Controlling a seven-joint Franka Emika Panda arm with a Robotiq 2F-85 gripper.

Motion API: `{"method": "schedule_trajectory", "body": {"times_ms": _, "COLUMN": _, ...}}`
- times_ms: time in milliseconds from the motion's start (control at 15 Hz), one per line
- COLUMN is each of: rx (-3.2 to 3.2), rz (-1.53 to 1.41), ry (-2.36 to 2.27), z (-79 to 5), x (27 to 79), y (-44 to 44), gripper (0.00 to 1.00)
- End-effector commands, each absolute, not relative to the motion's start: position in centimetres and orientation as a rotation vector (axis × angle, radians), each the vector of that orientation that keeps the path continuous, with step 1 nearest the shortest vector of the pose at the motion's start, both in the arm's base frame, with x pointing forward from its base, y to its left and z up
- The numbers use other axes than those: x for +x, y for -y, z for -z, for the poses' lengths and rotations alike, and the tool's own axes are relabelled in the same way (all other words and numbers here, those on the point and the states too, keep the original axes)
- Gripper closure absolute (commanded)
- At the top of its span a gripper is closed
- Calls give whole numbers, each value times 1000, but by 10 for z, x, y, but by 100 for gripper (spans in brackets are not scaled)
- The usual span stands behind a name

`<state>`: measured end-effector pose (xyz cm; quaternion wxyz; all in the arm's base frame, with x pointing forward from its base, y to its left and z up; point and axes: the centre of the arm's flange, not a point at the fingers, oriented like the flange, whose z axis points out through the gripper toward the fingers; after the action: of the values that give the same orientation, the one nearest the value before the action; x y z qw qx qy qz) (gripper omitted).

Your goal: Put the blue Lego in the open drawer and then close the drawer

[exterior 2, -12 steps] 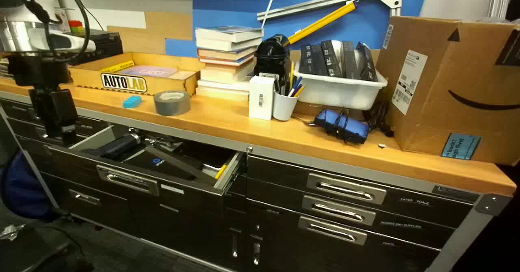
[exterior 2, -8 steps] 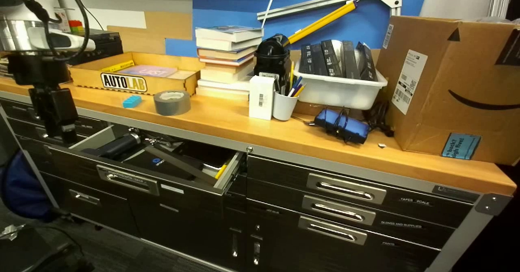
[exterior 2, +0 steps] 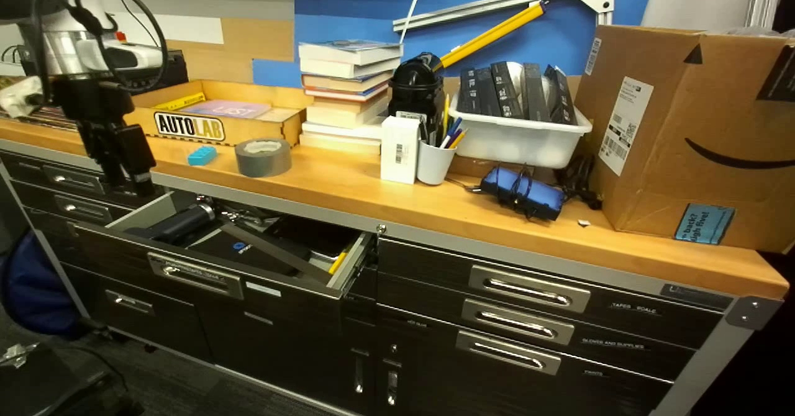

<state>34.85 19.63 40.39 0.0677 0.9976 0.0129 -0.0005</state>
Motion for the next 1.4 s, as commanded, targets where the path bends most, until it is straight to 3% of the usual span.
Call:
{"method": "schedule_trajectory", "body": {"times_ms": 0, "rx": 3086, "rz": -99, "ry": -182, "z": -409, "x": 420, "y": -248, "gripper": 0}}
{"method": "schedule_trajectory", "body": {"times_ms": 333, "rx": 3143, "rz": -125, "ry": -445, "z": -391, "x": 480, "y": -320, "gripper": 0}}
{"method": "schedule_trajectory", "body": {"times_ms": 667, "rx": 3097, "rz": -107, "ry": -610, "z": -363, "x": 506, "y": -370, "gripper": 0}}
{"method": "schedule_trajectory", "body": {"times_ms": 1333, "rx": 2984, "rz": -295, "ry": -532, "z": -372, "x": 538, "y": -373, "gripper": 0}}
